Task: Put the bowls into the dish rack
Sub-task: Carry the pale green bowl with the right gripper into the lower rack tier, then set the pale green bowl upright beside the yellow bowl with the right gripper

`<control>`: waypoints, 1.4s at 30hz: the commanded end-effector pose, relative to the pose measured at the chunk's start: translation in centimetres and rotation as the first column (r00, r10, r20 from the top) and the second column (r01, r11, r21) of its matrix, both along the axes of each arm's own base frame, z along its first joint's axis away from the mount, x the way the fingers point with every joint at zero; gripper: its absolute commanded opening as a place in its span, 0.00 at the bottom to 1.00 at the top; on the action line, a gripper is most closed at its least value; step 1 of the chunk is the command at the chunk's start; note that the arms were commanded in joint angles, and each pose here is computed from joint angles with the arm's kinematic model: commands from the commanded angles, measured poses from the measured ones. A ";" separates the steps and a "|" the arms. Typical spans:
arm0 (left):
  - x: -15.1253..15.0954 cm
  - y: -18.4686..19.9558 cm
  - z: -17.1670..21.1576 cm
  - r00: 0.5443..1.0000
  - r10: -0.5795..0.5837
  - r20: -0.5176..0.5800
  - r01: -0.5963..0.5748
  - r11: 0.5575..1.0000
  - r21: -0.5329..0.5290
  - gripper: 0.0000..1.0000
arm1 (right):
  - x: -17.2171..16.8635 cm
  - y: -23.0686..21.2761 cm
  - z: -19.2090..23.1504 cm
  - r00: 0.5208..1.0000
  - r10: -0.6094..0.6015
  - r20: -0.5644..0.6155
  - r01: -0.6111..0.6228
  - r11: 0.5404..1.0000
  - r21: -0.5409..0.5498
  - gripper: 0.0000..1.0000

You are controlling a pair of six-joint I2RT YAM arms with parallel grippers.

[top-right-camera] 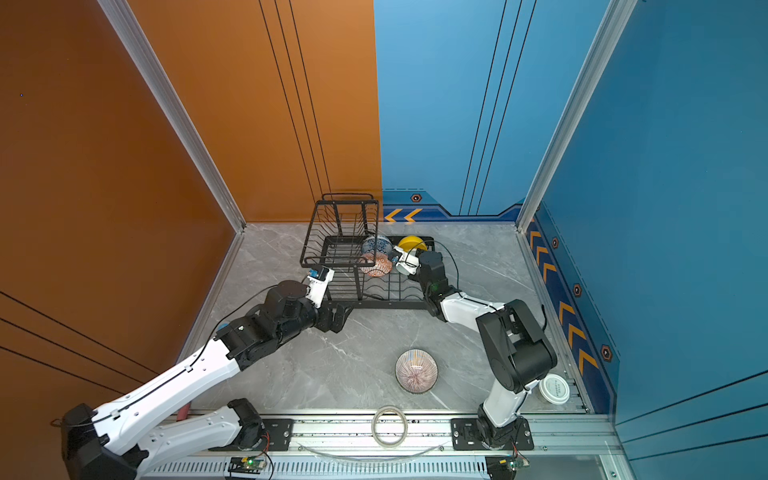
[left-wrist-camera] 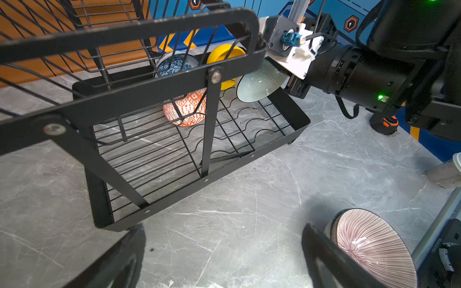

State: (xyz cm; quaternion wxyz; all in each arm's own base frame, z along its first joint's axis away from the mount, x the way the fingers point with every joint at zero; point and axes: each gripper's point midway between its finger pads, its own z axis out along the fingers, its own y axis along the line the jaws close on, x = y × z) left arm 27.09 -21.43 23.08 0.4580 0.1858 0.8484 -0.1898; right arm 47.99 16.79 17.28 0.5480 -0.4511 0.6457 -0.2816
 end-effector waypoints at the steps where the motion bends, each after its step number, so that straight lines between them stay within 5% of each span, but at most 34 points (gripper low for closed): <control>1: -0.2 0.1 -0.5 1.000 -0.019 -0.011 0.019 1.000 0.003 0.98 | 1.8 0.3 5.1 0.974 -0.023 0.225 0.036 0.998 -0.052 0.00; 9: -0.1 0.0 -0.7 0.999 -0.027 -0.020 0.027 1.000 0.004 0.98 | 3.2 0.4 4.9 0.940 -0.048 0.338 0.093 0.988 -0.119 0.00; 42: 0.5 -0.1 -1.1 0.999 -0.034 -0.034 0.034 0.999 -0.003 0.98 | 4.7 0.7 -0.2 0.962 -0.012 0.274 0.076 0.972 -0.224 0.00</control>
